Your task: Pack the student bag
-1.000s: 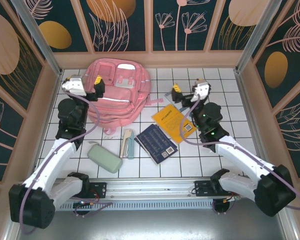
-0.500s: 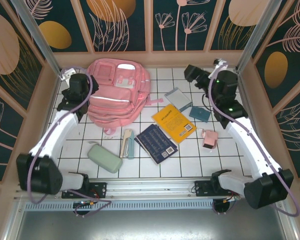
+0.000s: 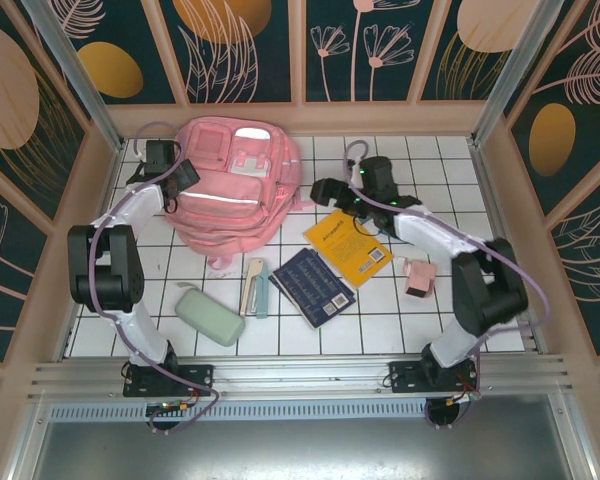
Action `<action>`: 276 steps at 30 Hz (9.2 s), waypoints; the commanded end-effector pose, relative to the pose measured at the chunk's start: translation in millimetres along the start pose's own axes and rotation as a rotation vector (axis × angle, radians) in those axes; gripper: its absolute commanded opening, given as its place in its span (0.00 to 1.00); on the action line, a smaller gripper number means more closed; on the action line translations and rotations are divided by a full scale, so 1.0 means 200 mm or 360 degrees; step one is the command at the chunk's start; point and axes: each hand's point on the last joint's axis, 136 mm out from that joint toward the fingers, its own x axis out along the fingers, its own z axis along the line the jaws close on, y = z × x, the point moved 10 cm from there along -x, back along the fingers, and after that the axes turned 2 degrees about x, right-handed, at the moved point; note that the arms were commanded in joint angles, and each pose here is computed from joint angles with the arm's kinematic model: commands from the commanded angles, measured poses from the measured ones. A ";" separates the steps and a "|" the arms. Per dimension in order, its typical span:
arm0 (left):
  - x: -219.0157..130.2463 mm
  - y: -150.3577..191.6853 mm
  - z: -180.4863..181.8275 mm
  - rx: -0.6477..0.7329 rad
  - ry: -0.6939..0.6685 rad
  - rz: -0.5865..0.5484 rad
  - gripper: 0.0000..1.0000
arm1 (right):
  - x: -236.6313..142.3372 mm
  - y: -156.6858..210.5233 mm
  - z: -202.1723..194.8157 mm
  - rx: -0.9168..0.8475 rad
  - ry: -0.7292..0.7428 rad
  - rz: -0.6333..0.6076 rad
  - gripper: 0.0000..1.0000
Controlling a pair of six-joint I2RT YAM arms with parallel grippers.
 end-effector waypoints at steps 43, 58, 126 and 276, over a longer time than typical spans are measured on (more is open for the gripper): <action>-0.59 0.17 -0.29 0.0420 0.0001 -0.0113 0.85 | 0.29 -0.32 0.00 -0.0023 0.0123 -0.0220 0.89; -0.39 0.60 -1.04 0.0922 0.0087 0.0241 0.86 | -0.12 -0.33 -0.30 0.0257 0.0277 -0.0398 0.84; -0.59 0.22 -0.95 0.1001 0.0016 -0.0110 0.00 | 0.62 -0.34 -0.03 0.0539 -0.0761 0.0187 0.00; -0.53 0.92 -0.55 0.0496 0.1120 -0.1045 0.03 | 0.04 0.09 0.69 0.0297 -0.0719 0.0007 0.00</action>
